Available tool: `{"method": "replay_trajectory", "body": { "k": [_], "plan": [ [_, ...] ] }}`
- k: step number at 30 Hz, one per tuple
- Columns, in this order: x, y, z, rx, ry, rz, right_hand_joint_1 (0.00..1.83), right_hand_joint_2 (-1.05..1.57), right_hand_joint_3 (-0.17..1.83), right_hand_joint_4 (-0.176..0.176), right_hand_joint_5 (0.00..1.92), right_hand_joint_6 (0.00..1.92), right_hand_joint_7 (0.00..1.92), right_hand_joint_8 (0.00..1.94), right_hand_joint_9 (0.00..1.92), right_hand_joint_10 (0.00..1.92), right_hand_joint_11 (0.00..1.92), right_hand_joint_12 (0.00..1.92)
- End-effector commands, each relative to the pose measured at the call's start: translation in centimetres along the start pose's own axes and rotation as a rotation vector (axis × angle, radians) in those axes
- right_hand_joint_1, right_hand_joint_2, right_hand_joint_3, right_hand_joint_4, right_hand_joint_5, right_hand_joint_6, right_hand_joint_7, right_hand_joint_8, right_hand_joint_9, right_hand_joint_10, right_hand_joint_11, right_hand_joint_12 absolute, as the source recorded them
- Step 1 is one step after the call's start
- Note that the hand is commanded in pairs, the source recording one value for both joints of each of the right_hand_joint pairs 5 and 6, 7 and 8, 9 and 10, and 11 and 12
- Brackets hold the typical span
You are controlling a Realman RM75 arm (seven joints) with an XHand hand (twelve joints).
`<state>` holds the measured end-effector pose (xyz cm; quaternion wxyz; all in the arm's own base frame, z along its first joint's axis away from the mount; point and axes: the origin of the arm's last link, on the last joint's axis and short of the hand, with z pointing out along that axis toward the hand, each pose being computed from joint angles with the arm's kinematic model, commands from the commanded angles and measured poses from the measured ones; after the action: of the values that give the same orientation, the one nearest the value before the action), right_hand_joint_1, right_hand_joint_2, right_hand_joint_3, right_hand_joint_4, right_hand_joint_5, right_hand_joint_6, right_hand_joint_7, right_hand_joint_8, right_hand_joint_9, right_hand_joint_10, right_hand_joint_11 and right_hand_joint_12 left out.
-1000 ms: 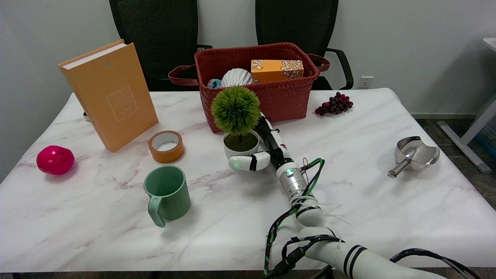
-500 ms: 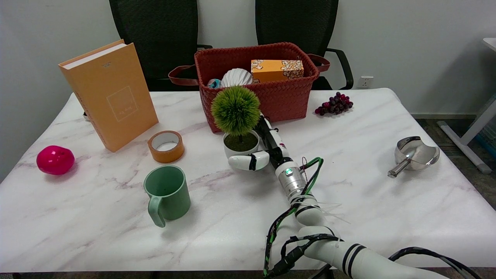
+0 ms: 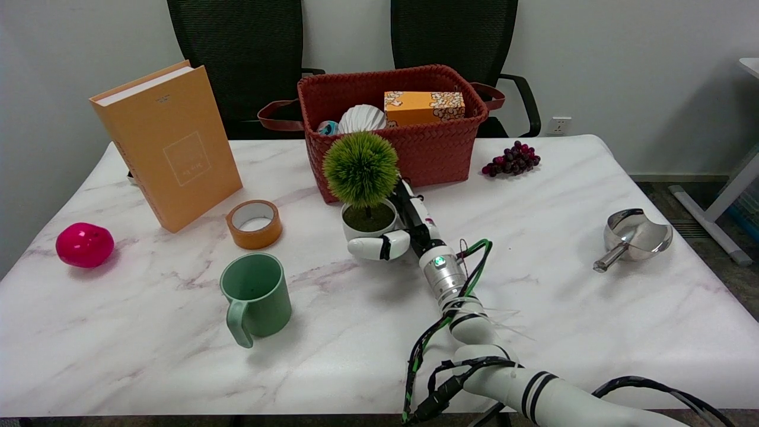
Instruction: Pick up the potted plant.
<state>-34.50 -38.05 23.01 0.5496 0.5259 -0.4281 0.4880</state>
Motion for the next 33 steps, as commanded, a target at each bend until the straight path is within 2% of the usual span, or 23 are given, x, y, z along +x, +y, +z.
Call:
{"method": "replay_trajectory", "body": {
  "k": [1, 18, 33],
  "plan": [
    [-0.3, 0.13, 0.02, -0.007, -0.009, 0.0, 1.13, -0.36, 0.62, 0.0, 0.0, 0.0, 0.45, 0.45, 0.01, 0.01, 0.15, 0.15],
    [-0.26, 0.11, 0.18, -0.007, -0.008, 0.005, 1.15, -0.37, 0.61, 0.0, 0.04, 0.04, 0.48, 0.48, 0.05, 0.05, 0.31, 0.31],
    [-0.33, 0.26, 0.16, -0.012, -0.008, 0.004, 1.16, -0.39, 0.66, 0.0, 0.25, 0.25, 0.55, 0.55, 0.15, 0.15, 0.49, 0.49]
  ]
}}
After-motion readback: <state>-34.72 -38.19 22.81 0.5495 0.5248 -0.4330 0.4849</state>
